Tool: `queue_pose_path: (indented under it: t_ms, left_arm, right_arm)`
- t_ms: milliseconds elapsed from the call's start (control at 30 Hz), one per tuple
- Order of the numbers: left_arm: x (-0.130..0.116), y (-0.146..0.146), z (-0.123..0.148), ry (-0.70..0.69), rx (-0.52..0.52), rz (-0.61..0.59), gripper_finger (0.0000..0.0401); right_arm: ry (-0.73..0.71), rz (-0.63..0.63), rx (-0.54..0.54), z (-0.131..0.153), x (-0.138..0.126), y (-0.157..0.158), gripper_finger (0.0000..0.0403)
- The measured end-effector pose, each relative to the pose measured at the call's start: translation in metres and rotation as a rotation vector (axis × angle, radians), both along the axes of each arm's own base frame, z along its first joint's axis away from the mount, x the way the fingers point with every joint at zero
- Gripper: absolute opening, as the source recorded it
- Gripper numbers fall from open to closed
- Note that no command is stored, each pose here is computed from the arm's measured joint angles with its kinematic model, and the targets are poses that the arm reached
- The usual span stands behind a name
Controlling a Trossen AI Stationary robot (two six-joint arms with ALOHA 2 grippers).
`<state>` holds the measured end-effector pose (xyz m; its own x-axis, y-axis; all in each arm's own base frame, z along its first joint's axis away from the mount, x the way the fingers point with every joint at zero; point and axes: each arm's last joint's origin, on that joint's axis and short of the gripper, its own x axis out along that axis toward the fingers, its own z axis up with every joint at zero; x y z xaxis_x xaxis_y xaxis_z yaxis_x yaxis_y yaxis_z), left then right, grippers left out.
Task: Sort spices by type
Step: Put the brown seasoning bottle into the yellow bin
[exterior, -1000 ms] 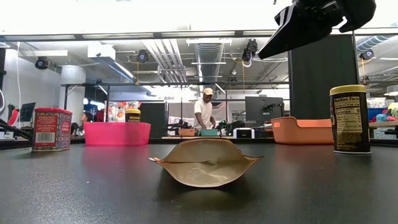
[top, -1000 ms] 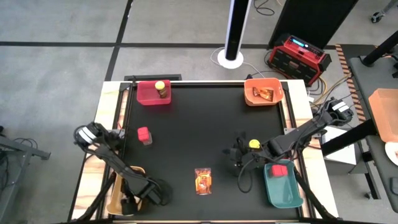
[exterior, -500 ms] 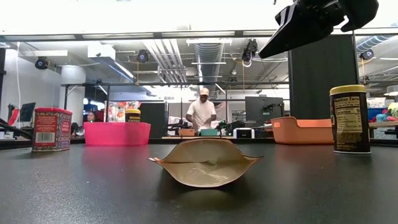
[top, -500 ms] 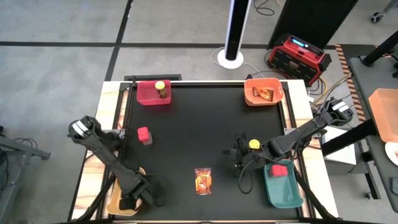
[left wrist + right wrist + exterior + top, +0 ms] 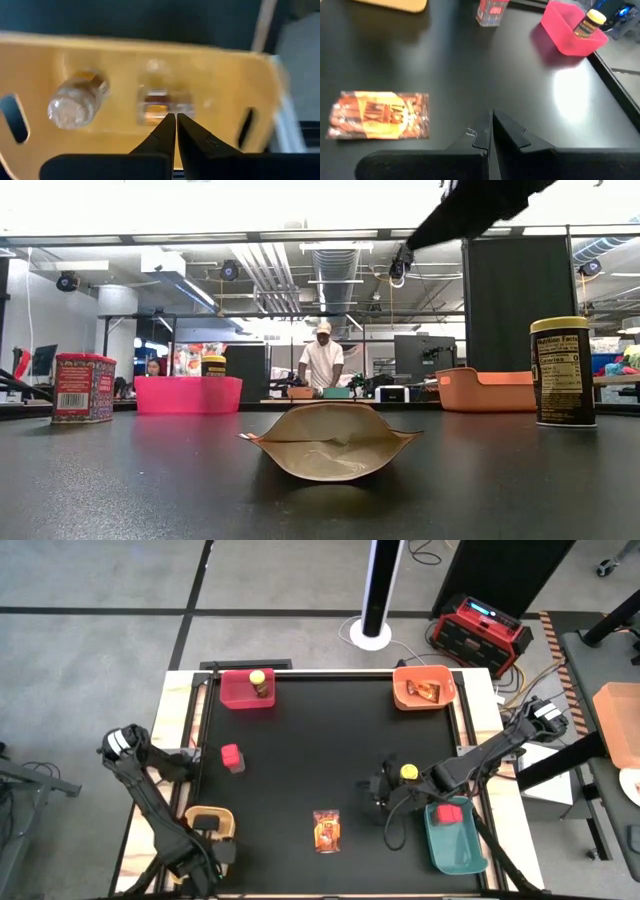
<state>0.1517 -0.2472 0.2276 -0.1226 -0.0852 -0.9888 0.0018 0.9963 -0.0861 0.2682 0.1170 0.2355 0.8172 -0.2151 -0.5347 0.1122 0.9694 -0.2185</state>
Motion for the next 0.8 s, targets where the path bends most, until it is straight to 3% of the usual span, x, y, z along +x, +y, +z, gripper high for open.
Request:
queue_pose_path:
  t_ms: [100, 267, 800]
  left_arm:
    - [-0.008, 0.001, -0.013, 0.031, 0.025, 0.017, 0.0]
    - [-0.01, 0.0, -0.027, 0.053, -0.034, 0.016, 0.0]
    - [-0.018, 0.008, -0.042, 0.095, 0.027, 0.055, 0.0]
  right_arm:
    - [-0.018, 0.008, -0.001, 0.007, 0.003, 0.001, 0.0009]
    - [-0.033, 0.018, -0.008, 0.014, 0.005, 0.003, 0.0009]
    - [-0.032, 0.018, -0.009, 0.014, 0.005, 0.003, 0.0009]
